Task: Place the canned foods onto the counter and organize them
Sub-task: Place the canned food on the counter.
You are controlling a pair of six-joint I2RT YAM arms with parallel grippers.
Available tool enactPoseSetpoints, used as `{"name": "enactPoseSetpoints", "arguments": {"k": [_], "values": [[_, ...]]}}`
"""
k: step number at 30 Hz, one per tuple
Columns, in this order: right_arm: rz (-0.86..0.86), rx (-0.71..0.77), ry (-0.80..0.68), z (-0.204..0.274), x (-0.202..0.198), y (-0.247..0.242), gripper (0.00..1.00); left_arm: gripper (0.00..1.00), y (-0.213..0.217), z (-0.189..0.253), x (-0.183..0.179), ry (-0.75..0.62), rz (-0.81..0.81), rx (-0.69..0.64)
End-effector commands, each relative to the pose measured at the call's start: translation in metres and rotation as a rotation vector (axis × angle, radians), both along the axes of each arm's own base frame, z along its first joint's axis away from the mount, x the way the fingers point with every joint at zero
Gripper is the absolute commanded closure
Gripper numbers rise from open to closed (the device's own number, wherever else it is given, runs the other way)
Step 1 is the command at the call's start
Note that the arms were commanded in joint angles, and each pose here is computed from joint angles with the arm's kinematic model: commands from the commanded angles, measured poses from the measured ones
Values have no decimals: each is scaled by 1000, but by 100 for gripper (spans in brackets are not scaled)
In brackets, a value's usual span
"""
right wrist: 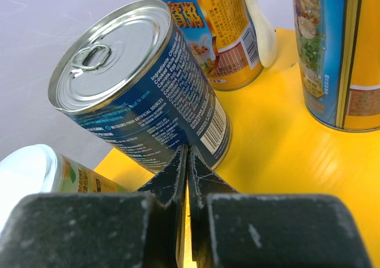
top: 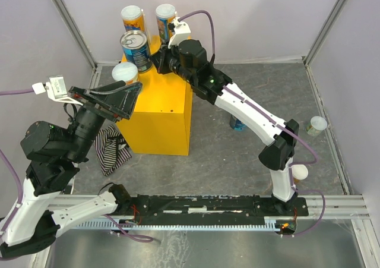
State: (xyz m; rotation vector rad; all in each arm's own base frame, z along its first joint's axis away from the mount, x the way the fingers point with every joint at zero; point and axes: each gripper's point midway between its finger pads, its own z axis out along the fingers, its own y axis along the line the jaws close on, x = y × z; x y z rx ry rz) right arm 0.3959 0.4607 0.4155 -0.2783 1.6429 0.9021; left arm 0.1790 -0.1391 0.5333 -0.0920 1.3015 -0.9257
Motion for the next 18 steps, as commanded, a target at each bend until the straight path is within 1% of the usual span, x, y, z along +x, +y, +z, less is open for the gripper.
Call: {"name": "enactPoseSetpoints", "arguments": {"k": [1, 18], "values": [[23, 64, -41, 28, -4, 3, 94, 2, 6, 9, 2, -29, 34, 11], [33, 65, -27, 23, -2, 10, 94, 2, 5, 4, 1, -16, 24, -1]]}}
